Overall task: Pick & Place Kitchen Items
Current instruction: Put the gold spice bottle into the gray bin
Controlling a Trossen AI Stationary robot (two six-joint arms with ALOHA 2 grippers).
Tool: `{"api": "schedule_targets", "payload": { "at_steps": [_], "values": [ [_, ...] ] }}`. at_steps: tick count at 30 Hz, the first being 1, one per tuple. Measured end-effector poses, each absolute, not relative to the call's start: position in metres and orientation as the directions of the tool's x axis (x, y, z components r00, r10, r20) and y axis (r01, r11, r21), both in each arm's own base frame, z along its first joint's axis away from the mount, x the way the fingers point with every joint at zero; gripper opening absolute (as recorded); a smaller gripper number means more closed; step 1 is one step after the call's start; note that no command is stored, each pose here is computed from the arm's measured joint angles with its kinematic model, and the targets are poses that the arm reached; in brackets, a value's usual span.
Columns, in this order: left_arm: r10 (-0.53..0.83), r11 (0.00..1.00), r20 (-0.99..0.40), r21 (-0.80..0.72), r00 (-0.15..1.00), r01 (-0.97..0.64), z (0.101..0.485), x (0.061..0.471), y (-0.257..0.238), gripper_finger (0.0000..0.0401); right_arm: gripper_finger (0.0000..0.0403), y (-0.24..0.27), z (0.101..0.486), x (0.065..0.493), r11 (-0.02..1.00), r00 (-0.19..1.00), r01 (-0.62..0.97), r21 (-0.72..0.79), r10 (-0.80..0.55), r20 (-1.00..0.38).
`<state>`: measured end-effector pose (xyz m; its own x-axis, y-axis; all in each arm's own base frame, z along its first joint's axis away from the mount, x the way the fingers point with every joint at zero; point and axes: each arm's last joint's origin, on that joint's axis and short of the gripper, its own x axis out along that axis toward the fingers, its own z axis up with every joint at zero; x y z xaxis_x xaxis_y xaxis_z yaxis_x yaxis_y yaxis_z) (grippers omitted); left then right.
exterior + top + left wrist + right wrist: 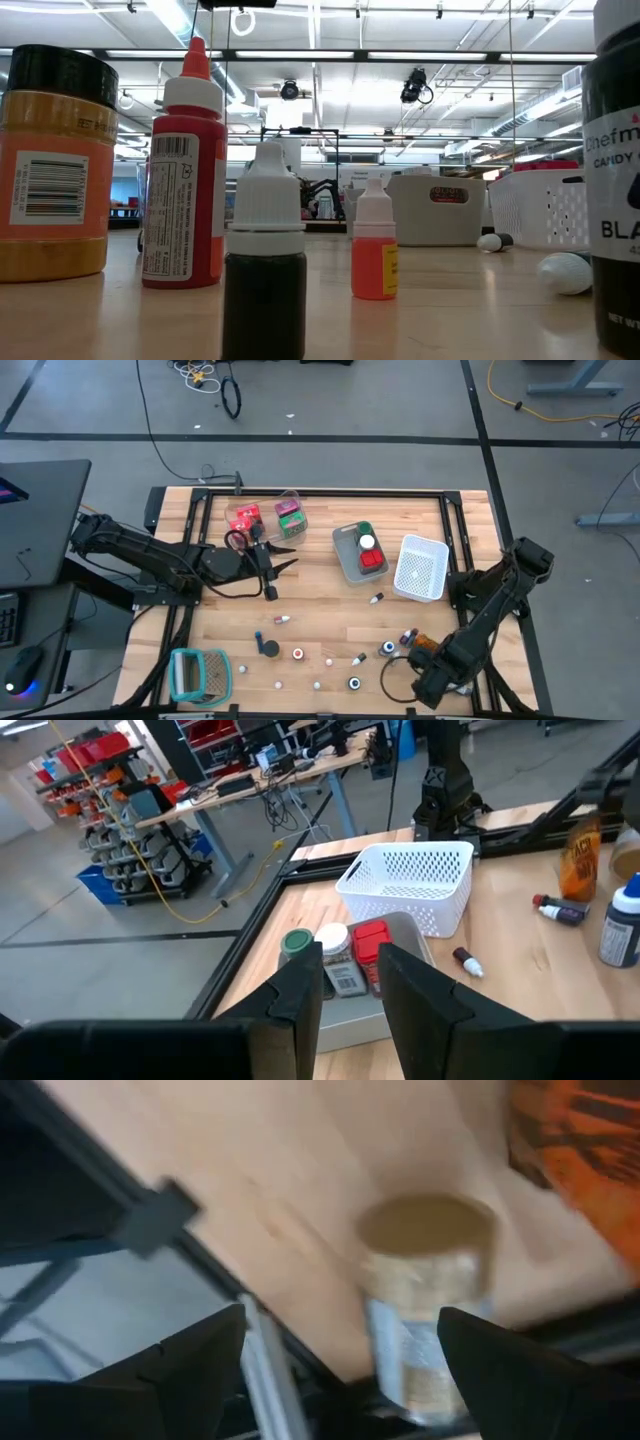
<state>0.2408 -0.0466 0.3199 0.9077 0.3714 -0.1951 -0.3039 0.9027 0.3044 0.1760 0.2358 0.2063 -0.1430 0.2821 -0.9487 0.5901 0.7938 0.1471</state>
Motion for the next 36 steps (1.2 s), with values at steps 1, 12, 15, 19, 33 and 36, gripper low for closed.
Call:
{"api": "schedule_targets", "payload": {
  "at_steps": [1, 12, 15, 19, 33, 36],
  "values": [
    [0.372, 0.901, -0.195, 0.311, 0.908, -0.302, 0.32, 0.241, -0.047, 0.0109, 0.0343, 0.236, 0.206, 0.172, 0.792, -0.159, 0.599, 0.121, 0.266, -0.951],
    [0.371, 0.897, -0.195, 0.328, 0.908, -0.296, 0.32, 0.241, -0.047, 0.0109, 0.0342, 0.236, 0.178, 0.154, 0.806, -0.147, 0.584, 0.101, 0.227, -0.963],
    [0.373, 0.896, -0.195, 0.328, 0.907, -0.298, 0.32, 0.241, -0.046, 0.0109, 0.0337, 0.23, 0.17, 0.15, 0.81, -0.156, 0.581, 0.074, 0.201, -0.967],
    [0.373, 0.898, -0.195, 0.321, 0.907, -0.301, 0.32, 0.241, -0.046, 0.0109, 0.0326, 0.228, 0.163, 0.149, 0.839, -0.149, 0.536, 0.099, 0.209, -0.966],
    [0.373, 0.901, -0.195, 0.308, 0.907, -0.305, 0.32, 0.241, -0.046, 0.0109, 0.0324, 0.231, 0.15, 0.137, 0.982, -0.069, 0.13, 0.136, 0.146, -0.987],
    [0.373, 0.901, -0.195, 0.308, 0.907, -0.305, 0.32, 0.241, -0.046, 0.0109, 0.0324, 0.226, 0.142, 0.132, 0.98, -0.082, 0.16, 0.118, 0.132, -0.988]
  ]
}}
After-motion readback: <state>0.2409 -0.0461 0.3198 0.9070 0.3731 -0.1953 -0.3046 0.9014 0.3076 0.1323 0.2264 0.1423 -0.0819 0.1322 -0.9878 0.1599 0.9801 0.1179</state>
